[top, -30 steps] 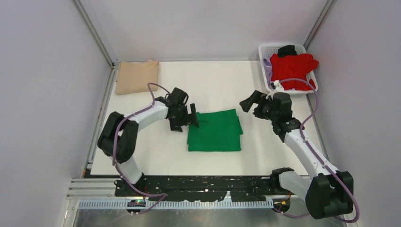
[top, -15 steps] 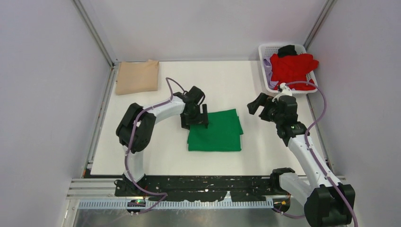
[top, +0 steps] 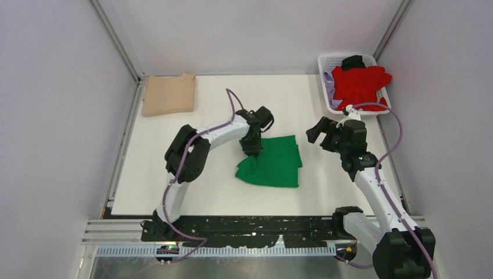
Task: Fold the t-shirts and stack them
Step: Put the neatly folded tshirt into the corner of the board with the left arm
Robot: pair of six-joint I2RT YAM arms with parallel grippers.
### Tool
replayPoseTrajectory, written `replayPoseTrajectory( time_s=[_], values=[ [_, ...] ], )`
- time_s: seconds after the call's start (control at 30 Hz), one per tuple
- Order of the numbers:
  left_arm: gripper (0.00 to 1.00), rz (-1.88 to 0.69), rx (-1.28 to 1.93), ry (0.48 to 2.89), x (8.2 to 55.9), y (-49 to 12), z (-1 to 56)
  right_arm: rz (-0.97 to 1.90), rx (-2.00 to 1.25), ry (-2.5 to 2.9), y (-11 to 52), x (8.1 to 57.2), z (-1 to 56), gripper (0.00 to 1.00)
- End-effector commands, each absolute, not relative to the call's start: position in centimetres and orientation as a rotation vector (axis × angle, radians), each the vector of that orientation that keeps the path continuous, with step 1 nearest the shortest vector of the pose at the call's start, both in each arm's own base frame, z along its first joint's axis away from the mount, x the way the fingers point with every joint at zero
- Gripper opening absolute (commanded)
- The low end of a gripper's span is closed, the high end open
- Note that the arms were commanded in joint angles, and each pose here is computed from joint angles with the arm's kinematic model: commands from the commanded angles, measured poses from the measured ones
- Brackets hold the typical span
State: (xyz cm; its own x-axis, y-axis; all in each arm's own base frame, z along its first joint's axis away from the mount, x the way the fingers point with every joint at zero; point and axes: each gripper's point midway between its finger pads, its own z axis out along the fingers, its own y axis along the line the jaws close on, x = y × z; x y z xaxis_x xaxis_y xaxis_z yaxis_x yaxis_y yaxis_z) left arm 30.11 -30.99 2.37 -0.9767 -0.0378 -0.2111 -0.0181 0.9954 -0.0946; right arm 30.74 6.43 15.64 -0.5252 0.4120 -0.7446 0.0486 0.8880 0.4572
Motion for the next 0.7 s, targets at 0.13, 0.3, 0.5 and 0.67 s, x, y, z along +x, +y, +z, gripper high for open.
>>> replayPoseTrajectory(
  time_s=[0.13,0.3,0.5,0.67],
  values=[
    [0.00,0.265,0.051,2.668,34.6,-26.1,5.8,0.451,0.315,2.033,5.8,31.2,16.9,0.95],
    [0.00,0.461,0.126,2.478,39.6,-22.8,11.0,0.420,0.310,2.033,5.4,31.3,16.8,0.96],
    [0.00,0.647,0.250,2.243,44.5,-18.1,15.7,0.380,0.318,2.034,4.7,31.5,16.6,0.95],
    [0.00,0.770,0.238,2.126,47.8,-13.8,19.2,0.368,0.320,2.043,4.5,31.9,16.5,0.95]
  ],
)
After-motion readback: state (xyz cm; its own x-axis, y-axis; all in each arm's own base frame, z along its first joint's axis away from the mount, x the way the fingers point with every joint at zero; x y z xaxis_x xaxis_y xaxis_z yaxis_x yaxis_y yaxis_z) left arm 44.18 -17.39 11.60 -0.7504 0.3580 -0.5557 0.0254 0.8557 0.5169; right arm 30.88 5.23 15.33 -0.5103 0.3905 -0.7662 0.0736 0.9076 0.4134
